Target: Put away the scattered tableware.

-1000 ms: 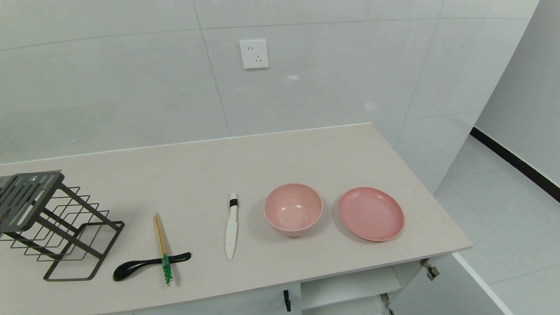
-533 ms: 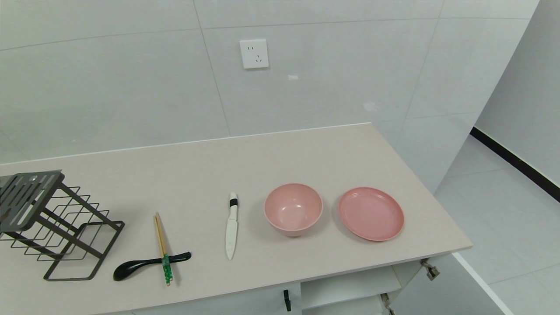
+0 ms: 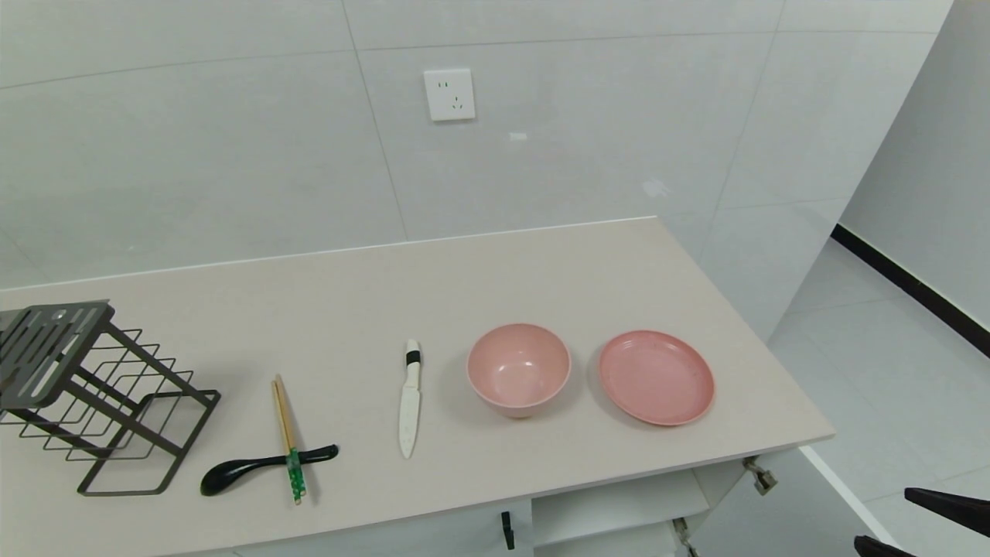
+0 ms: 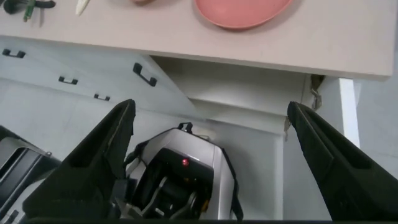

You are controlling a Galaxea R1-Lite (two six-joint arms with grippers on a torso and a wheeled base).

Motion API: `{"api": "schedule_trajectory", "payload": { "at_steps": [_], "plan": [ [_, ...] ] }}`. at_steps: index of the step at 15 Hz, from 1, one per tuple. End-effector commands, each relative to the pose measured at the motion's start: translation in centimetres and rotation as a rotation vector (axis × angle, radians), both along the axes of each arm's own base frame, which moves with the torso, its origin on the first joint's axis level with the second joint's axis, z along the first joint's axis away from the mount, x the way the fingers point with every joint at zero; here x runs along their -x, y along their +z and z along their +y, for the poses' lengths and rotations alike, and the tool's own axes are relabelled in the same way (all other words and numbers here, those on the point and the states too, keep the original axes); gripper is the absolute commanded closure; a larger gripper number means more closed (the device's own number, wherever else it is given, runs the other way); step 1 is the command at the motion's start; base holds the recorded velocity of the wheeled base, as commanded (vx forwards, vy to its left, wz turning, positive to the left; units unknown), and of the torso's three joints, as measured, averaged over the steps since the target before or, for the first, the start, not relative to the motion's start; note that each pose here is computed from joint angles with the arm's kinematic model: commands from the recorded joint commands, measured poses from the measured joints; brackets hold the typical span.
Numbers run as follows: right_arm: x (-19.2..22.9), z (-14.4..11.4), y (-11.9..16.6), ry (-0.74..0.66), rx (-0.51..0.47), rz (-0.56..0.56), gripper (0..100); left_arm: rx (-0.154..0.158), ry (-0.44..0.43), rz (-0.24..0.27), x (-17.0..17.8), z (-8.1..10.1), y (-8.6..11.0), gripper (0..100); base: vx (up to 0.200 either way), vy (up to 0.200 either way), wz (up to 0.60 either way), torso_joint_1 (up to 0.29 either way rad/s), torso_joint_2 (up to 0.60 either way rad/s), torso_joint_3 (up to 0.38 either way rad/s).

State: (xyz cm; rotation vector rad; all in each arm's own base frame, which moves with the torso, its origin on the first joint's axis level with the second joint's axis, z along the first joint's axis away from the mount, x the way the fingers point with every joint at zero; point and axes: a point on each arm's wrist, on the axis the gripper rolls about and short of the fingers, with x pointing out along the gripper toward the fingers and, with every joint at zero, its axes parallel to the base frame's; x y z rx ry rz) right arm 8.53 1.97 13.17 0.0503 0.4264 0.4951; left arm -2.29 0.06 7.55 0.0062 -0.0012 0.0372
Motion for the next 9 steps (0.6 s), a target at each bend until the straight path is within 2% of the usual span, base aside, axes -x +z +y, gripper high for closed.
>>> {"api": "schedule_trajectory", "payload": {
  "at_steps": [1, 3, 7, 9],
  "plan": [
    [-2.7, 0.4, -1.4, 0.014, 0.024, 0.08, 0, 0.0, 0.001, 0.001, 0.0, 0.0, 0.0, 0, 0.0, 0.0, 0.0, 0.0, 0.0, 0.0],
    [-4.2, 0.6, -1.6, 0.022, 0.039, 0.067, 0, 0.003, 0.001, 0.001, 0.0, 0.0, 0.0, 0, 0.0, 0.0, 0.0, 0.0, 0.0, 0.0],
    [-7.7, 1.1, -2.6, 0.075, 0.135, 0.038, 0, 0.005, 0.001, 0.001, 0.0, 0.0, 0.0, 0, 0.0, 0.0, 0.0, 0.0, 0.0, 0.0],
    [-9.1, 1.2, -2.3, 0.076, 0.142, 0.02, 0, 0.005, 0.001, 0.001, 0.0, 0.0, 0.0, 0, 0.0, 0.0, 0.0, 0.0, 0.0, 0.0]
  ]
}}
